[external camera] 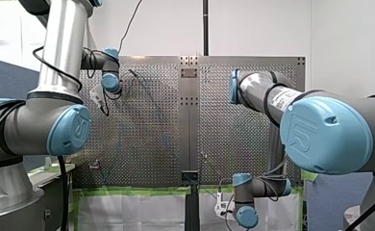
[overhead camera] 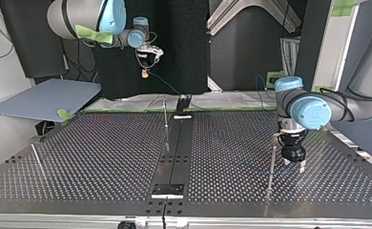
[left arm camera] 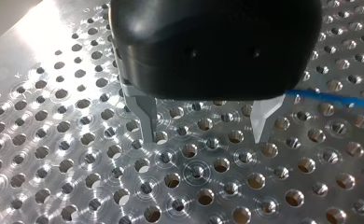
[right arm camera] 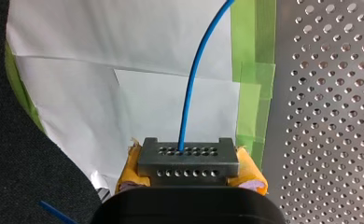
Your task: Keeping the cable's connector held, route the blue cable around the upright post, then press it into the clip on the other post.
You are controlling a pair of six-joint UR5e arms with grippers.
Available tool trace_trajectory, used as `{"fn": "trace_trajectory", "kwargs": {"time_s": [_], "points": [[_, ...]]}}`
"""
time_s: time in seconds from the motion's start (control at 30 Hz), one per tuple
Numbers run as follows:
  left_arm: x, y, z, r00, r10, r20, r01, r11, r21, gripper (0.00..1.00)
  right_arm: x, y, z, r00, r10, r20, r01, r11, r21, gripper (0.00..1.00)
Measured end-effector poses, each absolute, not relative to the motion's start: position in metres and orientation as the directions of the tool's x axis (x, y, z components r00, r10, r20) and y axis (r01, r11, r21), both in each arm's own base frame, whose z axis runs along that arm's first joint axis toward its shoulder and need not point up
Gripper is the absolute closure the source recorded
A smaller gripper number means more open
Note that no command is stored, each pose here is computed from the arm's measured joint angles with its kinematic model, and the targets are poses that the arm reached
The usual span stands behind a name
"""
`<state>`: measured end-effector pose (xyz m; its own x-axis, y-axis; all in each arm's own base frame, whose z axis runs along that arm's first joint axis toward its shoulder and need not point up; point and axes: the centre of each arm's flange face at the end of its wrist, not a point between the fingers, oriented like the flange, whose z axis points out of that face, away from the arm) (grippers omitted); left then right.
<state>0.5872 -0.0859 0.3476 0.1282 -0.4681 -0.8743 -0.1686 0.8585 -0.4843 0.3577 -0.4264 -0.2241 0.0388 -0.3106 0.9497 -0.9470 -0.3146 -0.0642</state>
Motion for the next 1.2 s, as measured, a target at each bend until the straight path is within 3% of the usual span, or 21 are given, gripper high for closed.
{"fn": "trace_trajectory", "kwargs": {"time_s": [0.23,0.67,1.2], "points": [[0.587,-0.086,0.348,0.128,-0.469,-0.874,-0.168,0.858,-0.485,0.0,0.359,-0.425,-0.221,0.049,-0.303,0.952,-0.946,-0.321,-0.053,1.0],[0.587,-0.087,0.348,0.123,-0.492,-0.862,-0.153,0.849,-0.506,0.0,0.36,-0.434,-0.171,0.001,-0.211,0.977,-0.946,-0.316,-0.067,1.0],[0.586,-0.092,0.347,0.103,-0.596,-0.796,-0.112,0.789,-0.605,0.0,0.36,-0.437,-0.165,-0.027,-0.208,0.978,-0.947,-0.308,-0.092,1.0]]}}
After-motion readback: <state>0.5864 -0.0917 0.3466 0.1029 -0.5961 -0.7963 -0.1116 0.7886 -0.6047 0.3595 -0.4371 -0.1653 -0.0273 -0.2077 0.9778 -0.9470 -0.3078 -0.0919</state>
